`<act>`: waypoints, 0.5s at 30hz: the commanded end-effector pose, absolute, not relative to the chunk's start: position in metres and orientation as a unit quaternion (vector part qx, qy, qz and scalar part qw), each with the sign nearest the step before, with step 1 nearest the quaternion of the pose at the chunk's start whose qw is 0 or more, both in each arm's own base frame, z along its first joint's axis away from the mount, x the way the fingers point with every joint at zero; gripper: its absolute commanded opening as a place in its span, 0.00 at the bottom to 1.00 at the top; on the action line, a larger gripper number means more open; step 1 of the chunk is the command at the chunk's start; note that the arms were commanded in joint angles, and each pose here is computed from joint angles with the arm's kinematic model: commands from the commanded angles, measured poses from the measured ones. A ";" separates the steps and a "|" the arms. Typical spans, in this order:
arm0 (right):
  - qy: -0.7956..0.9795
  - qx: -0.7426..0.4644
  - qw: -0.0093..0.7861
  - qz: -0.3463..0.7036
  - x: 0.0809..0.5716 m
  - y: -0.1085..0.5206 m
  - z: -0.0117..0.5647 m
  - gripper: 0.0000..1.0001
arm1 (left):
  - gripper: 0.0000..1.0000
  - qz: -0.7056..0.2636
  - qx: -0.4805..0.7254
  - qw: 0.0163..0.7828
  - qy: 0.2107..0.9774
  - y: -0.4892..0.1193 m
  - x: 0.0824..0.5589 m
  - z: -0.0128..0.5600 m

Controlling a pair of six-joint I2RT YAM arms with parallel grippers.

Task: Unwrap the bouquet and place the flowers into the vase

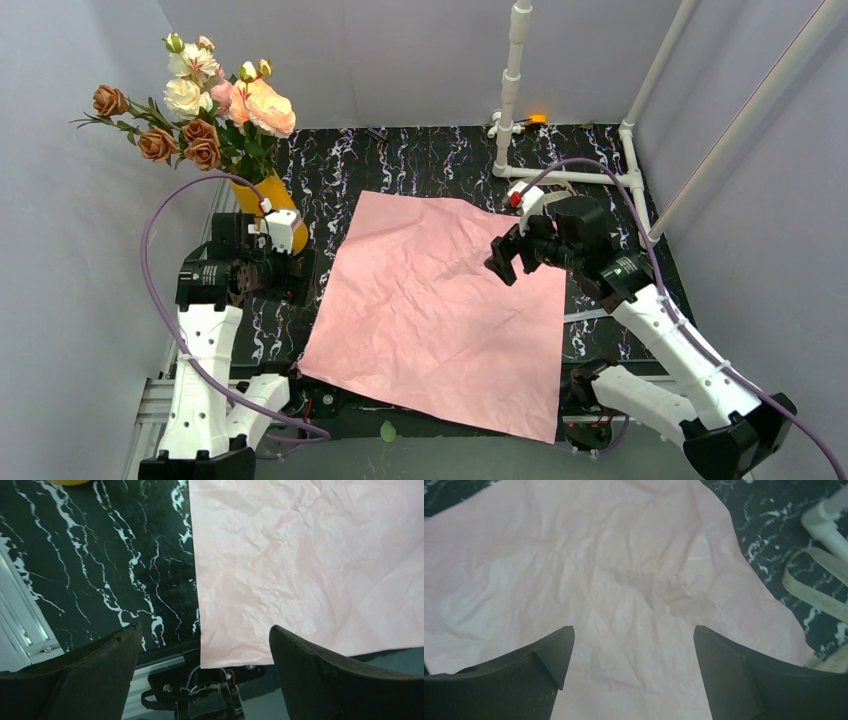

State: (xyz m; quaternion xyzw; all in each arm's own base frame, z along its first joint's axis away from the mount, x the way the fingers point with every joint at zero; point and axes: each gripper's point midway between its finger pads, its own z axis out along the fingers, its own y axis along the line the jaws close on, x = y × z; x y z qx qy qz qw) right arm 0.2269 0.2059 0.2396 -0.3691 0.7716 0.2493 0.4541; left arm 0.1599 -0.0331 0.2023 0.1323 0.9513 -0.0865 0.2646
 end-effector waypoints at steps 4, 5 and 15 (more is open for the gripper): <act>0.808 -0.320 0.474 0.143 0.240 0.150 0.206 0.98 | 0.98 -0.028 0.065 0.314 0.947 -0.012 0.182 0.209; 0.808 -0.314 0.475 0.149 0.240 0.149 0.205 0.98 | 0.98 -0.022 0.054 0.313 0.948 -0.010 0.185 0.206; 0.815 -0.292 0.471 0.171 0.242 0.143 0.209 0.98 | 0.98 -0.046 0.032 0.329 0.943 -0.013 0.189 0.193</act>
